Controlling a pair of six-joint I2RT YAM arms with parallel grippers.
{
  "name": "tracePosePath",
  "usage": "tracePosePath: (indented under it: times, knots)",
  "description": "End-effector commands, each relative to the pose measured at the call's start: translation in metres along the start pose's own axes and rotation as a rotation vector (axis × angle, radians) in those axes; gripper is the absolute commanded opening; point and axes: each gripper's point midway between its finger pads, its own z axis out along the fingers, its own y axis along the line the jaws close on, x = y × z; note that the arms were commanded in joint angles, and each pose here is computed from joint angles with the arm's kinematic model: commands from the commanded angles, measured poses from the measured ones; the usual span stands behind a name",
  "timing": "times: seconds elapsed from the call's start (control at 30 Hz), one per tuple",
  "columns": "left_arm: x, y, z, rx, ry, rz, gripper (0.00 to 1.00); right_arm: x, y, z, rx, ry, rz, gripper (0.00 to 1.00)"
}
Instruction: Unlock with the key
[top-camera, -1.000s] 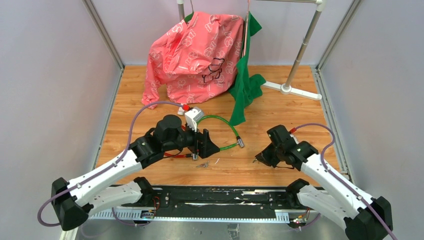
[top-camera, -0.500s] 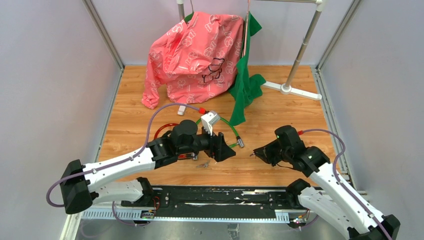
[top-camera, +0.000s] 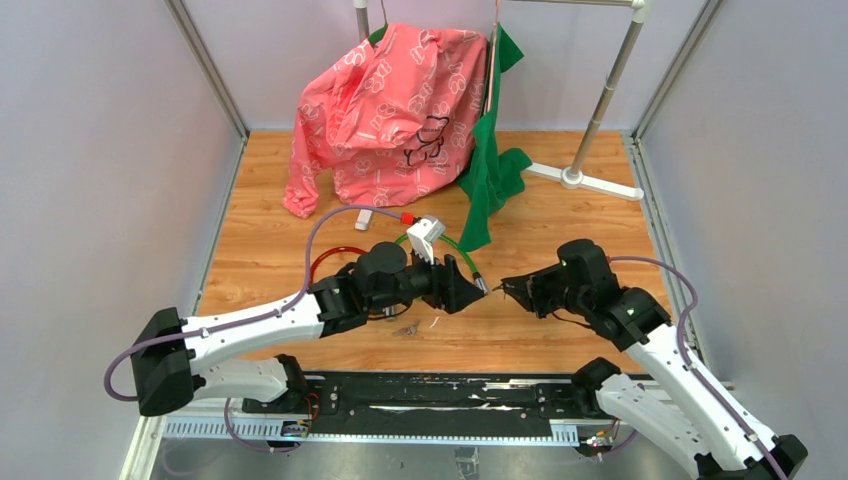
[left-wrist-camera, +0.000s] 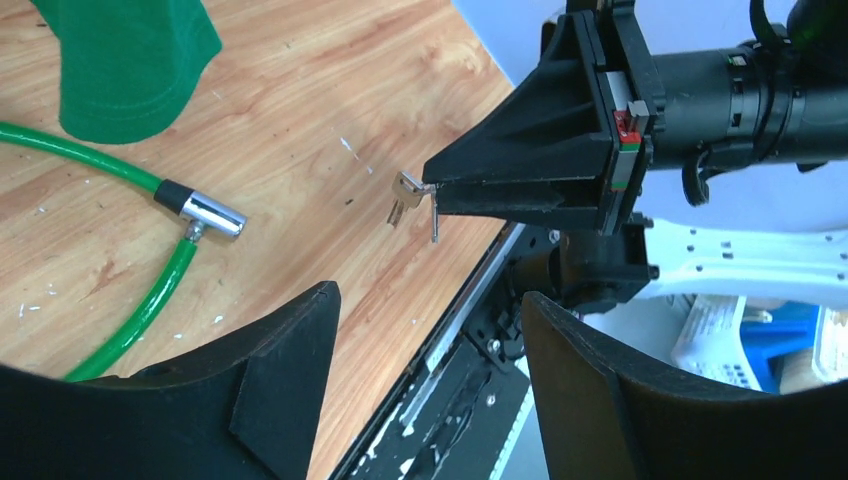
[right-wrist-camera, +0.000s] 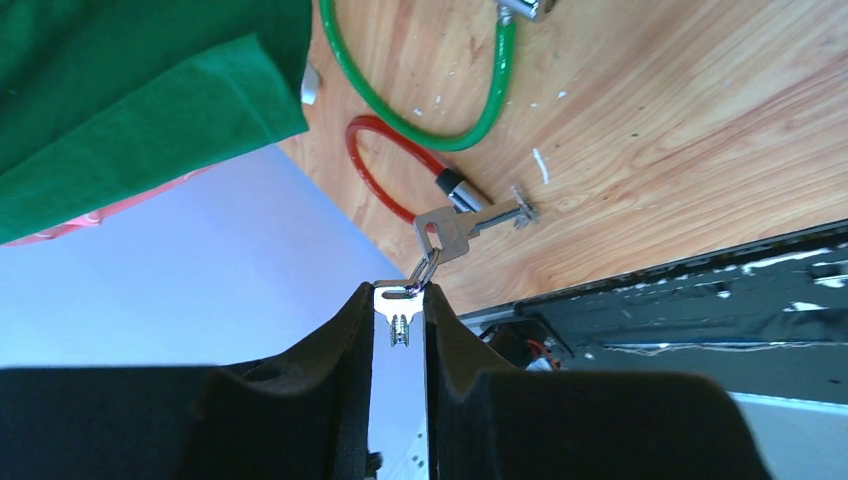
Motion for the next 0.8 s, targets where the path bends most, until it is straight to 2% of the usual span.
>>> tracePosePath:
  times: [0.0,0.5,0.77]
  knots:
    - [-0.028,-0.01,0.009,-0.011,-0.117,-0.056,0.71,0.011,0.02,-0.006,-0.038,0.046,0.067,0.0]
    - [-0.032,-0.02,0.034,0.02,-0.144,-0.116,0.57,0.02,0.043,-0.011,-0.091,0.09,0.081,0.0]
    - [-0.03,-0.021,0.04,0.021,-0.137,-0.113,0.42,0.022,0.046,-0.013,-0.102,0.096,0.081,0.0]
